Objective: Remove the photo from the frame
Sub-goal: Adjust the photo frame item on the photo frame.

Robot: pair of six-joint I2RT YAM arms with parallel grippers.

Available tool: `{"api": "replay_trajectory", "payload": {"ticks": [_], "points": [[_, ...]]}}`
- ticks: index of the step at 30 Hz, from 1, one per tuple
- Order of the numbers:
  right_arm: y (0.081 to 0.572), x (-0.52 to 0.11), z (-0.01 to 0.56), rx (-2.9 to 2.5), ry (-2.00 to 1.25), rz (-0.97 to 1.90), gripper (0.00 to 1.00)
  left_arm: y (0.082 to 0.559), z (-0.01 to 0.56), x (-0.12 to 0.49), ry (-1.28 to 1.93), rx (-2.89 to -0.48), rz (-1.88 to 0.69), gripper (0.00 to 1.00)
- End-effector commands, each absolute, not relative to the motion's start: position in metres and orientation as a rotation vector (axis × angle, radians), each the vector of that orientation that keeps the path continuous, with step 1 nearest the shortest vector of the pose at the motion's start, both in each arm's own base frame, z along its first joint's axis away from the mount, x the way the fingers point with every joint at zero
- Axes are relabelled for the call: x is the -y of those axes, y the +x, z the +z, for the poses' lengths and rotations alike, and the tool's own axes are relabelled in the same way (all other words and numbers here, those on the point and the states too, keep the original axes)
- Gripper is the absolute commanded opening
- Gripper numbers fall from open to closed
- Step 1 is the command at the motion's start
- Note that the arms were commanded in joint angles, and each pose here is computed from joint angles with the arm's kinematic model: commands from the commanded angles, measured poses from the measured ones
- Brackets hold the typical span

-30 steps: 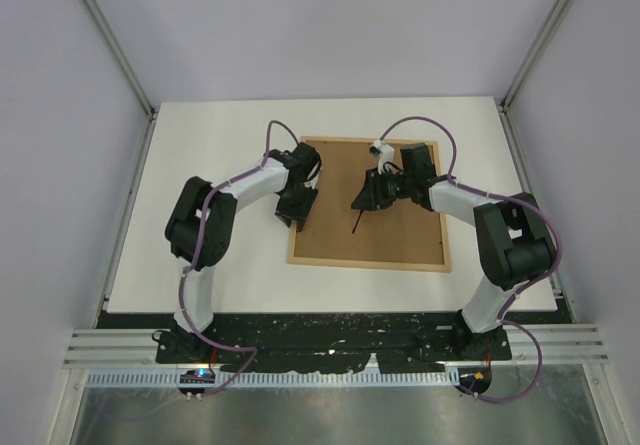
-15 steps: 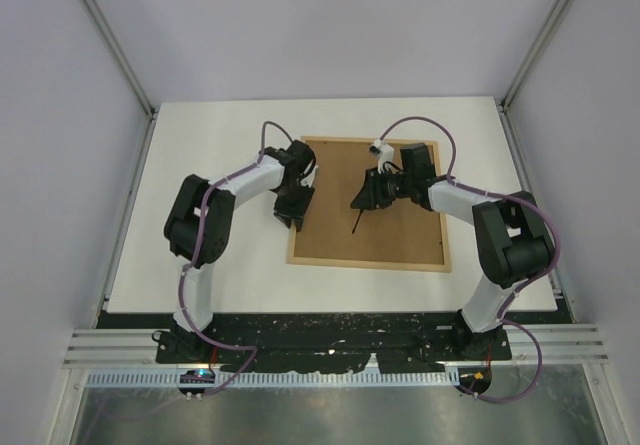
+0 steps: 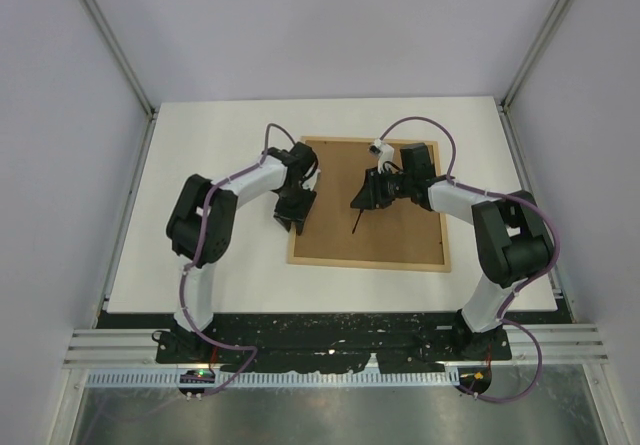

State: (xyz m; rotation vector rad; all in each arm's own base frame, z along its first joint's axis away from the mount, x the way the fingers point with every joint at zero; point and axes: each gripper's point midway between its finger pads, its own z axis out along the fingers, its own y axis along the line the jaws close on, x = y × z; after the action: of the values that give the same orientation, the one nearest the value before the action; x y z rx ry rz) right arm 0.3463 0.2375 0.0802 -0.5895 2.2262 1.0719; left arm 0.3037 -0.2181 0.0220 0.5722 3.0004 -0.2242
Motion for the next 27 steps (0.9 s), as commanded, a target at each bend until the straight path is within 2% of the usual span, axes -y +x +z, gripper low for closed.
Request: {"api": "replay_trajectory", "payload": {"ticks": [1,10,14,19,27], "points": [[0.354,-0.237,0.079,-2.211,-0.606,1.035,0.08,0.306,0.016,0.214,0.610,-3.026,-0.163,0.36],[0.347,-0.238,0.069,-2.232,-0.619,1.039,0.08,0.316,0.020,0.227,0.586,-3.017,-0.218,0.28],[0.345,-0.239,0.063,-2.244,-0.626,1.034,0.08,0.316,0.025,0.221,0.527,-3.005,-0.259,0.11],[0.344,-0.239,0.058,-2.257,-0.629,1.028,0.08,0.321,0.028,0.208,0.404,-2.998,-0.377,0.00],[0.343,-0.242,0.049,-2.279,-0.634,1.023,0.08,0.324,0.031,0.207,0.302,-2.957,-0.642,0.00]]}}
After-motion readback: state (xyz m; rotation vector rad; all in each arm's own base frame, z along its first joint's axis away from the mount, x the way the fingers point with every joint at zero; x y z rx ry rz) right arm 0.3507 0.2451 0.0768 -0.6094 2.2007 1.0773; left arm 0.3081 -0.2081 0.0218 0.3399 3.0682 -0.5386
